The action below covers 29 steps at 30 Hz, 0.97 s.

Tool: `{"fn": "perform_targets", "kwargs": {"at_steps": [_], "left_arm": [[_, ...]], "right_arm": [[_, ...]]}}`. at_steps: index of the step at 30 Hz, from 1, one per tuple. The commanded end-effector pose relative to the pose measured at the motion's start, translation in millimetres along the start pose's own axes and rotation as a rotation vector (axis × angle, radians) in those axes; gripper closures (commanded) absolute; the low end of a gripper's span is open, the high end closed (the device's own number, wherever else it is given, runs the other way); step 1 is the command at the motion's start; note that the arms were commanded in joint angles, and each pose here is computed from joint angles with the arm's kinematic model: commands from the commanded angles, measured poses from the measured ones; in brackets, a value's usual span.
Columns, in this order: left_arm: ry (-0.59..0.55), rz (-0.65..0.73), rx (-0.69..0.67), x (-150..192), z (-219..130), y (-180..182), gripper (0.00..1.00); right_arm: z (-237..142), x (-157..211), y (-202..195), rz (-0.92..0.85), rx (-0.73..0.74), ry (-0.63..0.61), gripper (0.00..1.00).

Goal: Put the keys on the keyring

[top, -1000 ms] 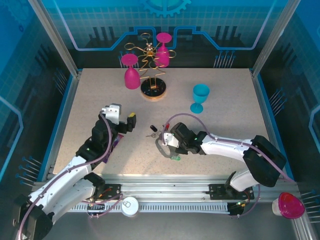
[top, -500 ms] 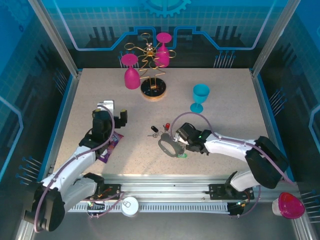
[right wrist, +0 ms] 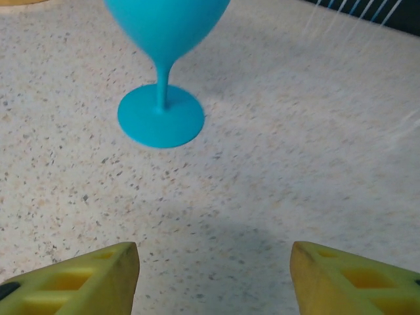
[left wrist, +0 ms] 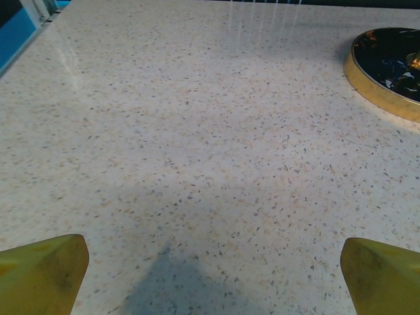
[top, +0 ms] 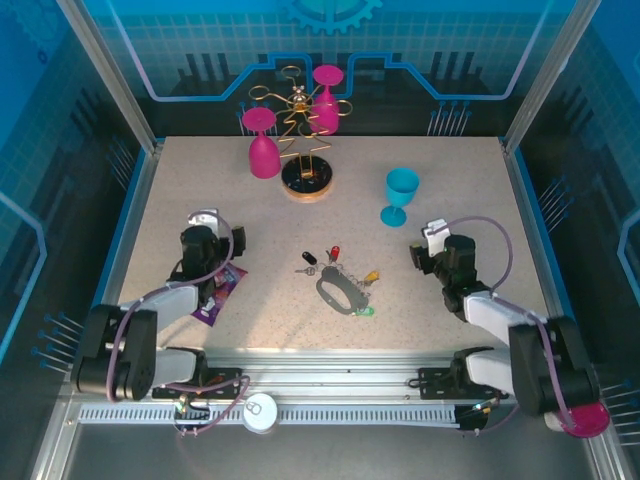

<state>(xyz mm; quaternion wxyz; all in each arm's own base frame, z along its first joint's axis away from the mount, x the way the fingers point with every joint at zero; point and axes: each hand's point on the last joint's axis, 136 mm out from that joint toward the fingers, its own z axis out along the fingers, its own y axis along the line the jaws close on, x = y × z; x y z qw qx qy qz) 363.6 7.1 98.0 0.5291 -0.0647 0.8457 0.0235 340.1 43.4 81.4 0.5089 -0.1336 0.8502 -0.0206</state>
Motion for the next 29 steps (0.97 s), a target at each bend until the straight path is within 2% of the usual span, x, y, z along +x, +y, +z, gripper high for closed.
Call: {"fn": "perform_targets", "kwargs": {"at_steps": [1, 4, 5, 7, 8, 11, 23, 25, 26, 29], "left_arm": [[-0.154, 0.023, 0.139, -28.1, 2.9, -23.0, 0.01], [-0.163, 0.036, 0.153, -18.9, 12.1, -25.1, 0.01], [-0.171, 0.044, 0.167, -12.3, 14.3, -27.1, 0.01], [-0.214, 0.043, 0.165, -12.5, 16.1, -26.3, 0.01], [-0.168, 0.024, 0.14, -7.8, 17.7, -20.5, 0.01], [-0.136, -0.036, -0.007, -12.1, 29.3, 3.2, 0.01], [-0.128, -0.025, 0.019, -12.5, 32.2, -1.5, 0.01], [-0.13, -0.026, 0.018, -12.9, 31.9, -1.3, 0.01], [-0.131, -0.026, 0.019, -13.0, 32.0, -1.5, 0.01], [-0.131, -0.015, 0.039, -12.2, 31.2, -5.2, 0.01]], "right_arm": [[4.8, -60.0, -5.0, 0.043, -0.038, -0.285, 0.37], [21.0, -40.4, -0.9, 0.051, -0.07, -0.277, 0.37], [22.2, -43.8, -3.2, 0.057, -0.056, -0.315, 0.36], [22.1, -39.3, -6.3, 0.08, -0.07, -0.259, 0.34], [25.1, -39.0, -7.0, 0.09, -0.08, -0.247, 0.34], [36.6, -37.7, -16.6, 0.128, -0.056, -0.19, 0.33], [41.5, -38.2, -24.6, 0.153, -0.025, -0.17, 0.26], [41.5, -37.9, -24.7, 0.153, -0.025, -0.17, 0.2], [41.5, -38.0, -24.8, 0.153, -0.024, -0.17, 0.01], [41.5, -38.0, -24.4, 0.151, -0.023, -0.17, 0.0]]}}
